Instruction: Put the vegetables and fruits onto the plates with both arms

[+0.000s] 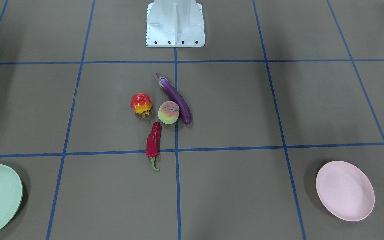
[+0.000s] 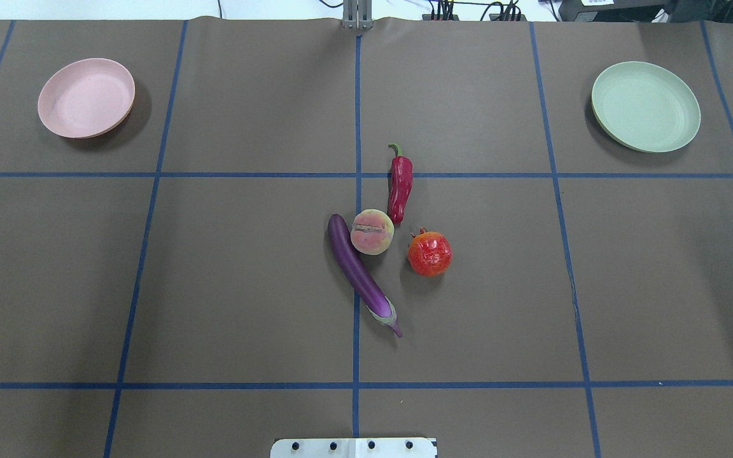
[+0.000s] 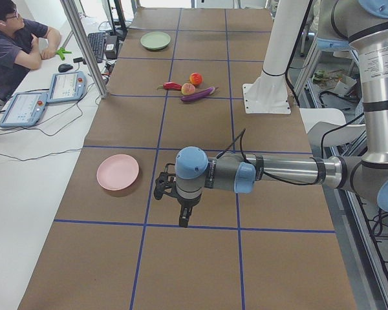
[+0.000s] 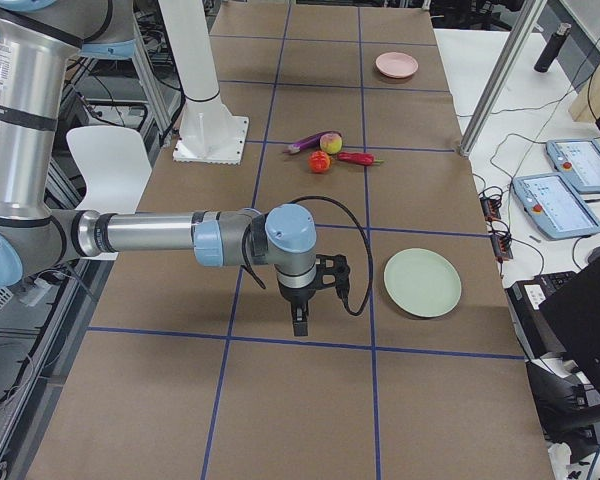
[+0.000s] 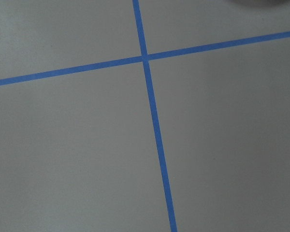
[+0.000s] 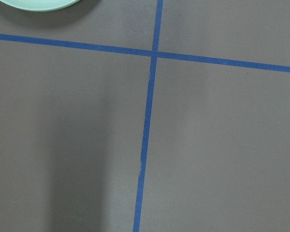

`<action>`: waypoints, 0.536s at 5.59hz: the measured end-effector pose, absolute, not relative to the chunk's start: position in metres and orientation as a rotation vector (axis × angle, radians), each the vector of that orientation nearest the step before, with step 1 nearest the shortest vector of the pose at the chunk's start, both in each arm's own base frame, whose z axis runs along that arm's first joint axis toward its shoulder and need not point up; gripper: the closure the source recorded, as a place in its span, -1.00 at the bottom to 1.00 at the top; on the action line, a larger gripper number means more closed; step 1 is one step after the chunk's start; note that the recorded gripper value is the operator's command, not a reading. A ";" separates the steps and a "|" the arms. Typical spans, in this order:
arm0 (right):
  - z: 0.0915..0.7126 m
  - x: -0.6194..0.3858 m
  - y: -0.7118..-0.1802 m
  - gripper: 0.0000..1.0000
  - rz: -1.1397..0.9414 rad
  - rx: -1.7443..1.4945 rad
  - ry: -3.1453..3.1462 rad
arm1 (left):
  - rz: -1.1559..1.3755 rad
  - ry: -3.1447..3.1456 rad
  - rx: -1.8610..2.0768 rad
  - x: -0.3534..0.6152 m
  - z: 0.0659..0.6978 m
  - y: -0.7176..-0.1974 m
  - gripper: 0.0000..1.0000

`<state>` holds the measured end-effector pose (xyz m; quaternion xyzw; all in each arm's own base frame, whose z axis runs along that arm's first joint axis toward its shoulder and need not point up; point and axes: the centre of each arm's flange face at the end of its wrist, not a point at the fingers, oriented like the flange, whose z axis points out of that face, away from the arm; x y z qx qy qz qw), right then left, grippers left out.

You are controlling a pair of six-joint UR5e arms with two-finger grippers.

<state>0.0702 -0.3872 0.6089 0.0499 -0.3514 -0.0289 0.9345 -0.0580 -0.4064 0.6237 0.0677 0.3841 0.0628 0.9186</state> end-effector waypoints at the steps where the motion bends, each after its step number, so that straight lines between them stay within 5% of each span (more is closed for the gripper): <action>1: 0.609 0.070 -0.387 -1.00 -0.059 0.102 -0.719 | 0.132 0.787 0.141 -0.058 0.624 -0.406 -1.00; 3: 0.606 0.070 -0.389 -1.00 -0.060 0.108 -0.720 | 0.142 0.785 0.154 -0.058 0.620 -0.407 -1.00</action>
